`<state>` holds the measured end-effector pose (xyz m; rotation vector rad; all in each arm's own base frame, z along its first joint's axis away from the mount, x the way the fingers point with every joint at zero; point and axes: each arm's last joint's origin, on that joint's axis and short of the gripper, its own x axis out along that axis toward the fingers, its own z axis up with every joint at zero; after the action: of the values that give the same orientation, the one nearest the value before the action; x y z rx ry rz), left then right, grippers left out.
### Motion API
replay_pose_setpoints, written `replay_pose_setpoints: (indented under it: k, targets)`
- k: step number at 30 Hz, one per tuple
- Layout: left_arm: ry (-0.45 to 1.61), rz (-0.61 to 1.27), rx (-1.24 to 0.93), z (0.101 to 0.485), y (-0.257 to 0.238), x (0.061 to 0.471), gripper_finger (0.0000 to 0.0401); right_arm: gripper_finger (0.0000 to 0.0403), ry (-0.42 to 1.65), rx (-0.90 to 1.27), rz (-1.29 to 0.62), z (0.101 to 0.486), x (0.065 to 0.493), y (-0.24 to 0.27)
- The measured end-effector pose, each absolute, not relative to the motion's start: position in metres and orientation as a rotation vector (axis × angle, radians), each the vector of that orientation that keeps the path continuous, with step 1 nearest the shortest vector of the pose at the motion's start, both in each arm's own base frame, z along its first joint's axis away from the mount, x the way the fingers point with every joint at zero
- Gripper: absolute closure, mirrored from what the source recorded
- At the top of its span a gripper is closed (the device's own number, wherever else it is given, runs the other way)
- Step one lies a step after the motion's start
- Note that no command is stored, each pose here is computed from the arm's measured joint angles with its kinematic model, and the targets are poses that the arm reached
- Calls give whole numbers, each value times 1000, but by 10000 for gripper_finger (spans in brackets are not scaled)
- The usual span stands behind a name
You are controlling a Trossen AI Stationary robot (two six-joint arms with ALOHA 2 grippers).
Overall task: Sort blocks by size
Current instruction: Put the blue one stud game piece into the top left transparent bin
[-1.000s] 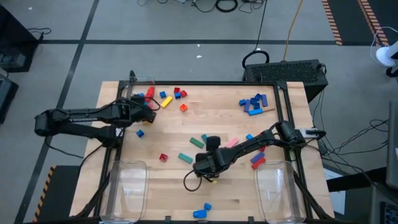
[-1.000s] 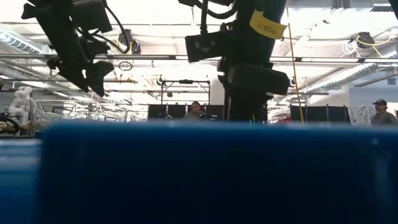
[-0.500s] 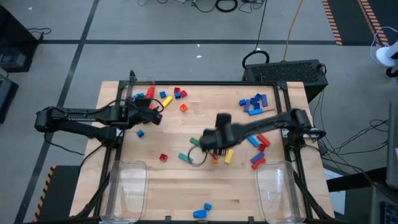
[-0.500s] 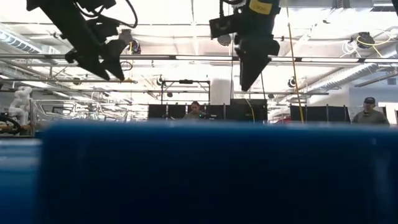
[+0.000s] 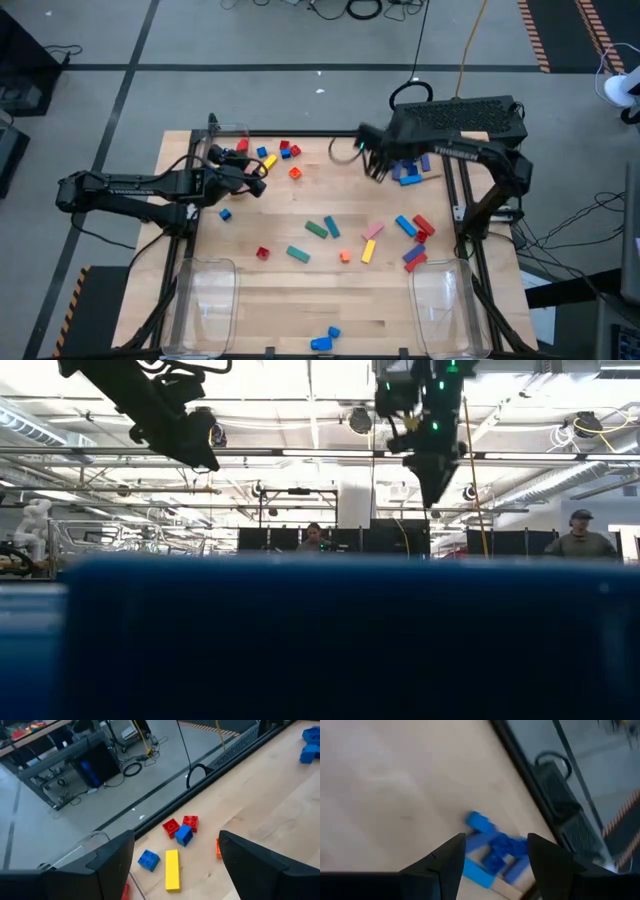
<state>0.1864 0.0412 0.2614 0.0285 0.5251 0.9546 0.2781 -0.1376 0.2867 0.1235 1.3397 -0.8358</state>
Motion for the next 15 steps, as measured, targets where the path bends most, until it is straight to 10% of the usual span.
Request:
replay_pose_setpoints:
  k: [15]
  targets:
    - [432, 934, 89, 277, 67, 191, 111, 204, 1494, 586, -710, 207, 265, -221]
